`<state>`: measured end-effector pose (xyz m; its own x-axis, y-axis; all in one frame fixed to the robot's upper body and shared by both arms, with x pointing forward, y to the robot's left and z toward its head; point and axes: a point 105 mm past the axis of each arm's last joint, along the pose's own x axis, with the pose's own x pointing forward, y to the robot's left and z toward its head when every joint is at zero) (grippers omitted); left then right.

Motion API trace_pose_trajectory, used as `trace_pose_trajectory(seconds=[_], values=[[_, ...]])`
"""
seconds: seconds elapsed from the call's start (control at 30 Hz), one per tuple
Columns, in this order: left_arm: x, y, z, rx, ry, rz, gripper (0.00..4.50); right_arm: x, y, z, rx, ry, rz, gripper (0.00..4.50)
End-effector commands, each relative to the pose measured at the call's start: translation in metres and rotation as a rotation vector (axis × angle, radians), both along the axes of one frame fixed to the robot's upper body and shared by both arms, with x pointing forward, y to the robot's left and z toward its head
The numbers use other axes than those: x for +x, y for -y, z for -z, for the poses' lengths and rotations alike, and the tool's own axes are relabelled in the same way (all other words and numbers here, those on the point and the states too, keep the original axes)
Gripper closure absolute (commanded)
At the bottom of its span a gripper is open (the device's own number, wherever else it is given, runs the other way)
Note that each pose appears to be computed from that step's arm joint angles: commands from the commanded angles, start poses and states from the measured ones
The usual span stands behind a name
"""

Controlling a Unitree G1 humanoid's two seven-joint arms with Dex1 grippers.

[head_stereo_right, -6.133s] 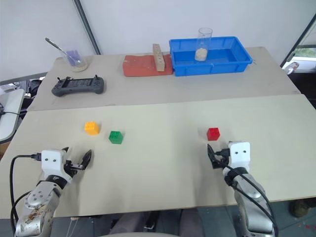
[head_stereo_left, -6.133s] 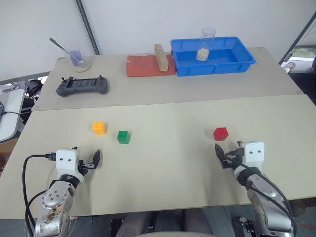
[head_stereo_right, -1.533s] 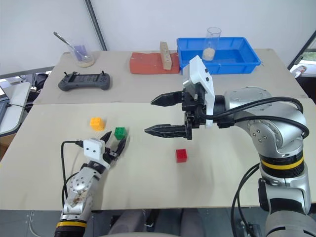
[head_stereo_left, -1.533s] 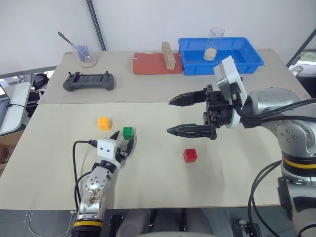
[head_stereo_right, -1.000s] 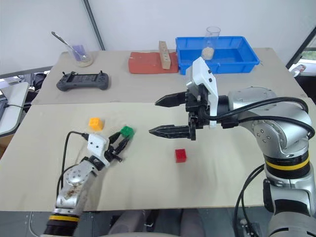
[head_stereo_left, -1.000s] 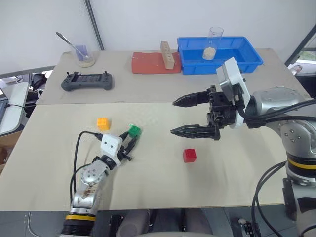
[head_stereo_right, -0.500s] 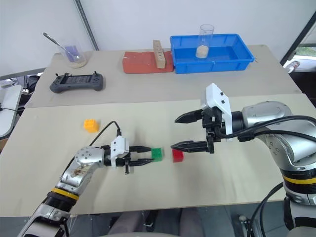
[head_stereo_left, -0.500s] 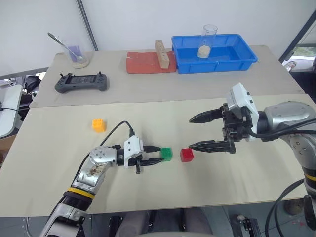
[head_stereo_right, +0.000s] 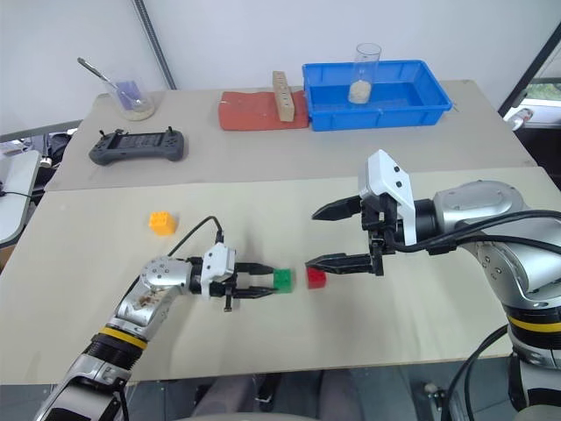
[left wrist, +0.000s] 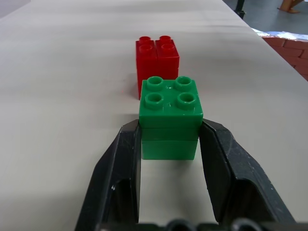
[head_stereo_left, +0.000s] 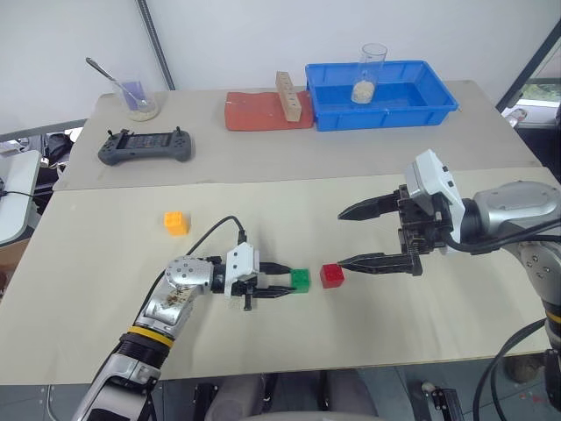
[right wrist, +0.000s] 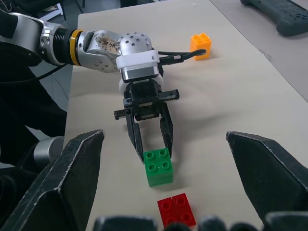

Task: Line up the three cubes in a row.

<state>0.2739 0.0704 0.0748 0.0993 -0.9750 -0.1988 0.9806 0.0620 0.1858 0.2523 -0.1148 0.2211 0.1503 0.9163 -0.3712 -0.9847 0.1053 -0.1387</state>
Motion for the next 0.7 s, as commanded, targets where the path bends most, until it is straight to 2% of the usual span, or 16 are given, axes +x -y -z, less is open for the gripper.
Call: trace_pose_trajectory(seconds=[0.03,0.33,0.37,0.43,0.53,0.7], values=[[-0.001,0.003,0.002,0.019,0.000,0.004,3.25,-0.003,0.000,-0.010,0.008,0.050,-0.020,0.00],[0.002,0.003,0.003,0.021,0.011,-0.013,3.25,-0.002,-0.002,-0.010,0.013,0.052,-0.023,0.00],[0.003,0.003,0.004,0.021,0.015,-0.018,2.21,-0.002,-0.002,-0.010,0.013,0.052,-0.024,0.00],[0.003,0.003,0.004,0.023,0.015,-0.020,1.49,-0.002,-0.003,-0.010,0.016,0.049,-0.026,0.00],[0.001,-0.002,0.006,0.037,0.012,-0.023,0.01,-0.004,-0.004,-0.009,0.020,0.045,-0.033,0.00],[0.000,-0.035,0.001,0.051,0.004,-0.134,0.01,-0.004,-0.008,-0.008,0.028,0.048,-0.043,0.00]])
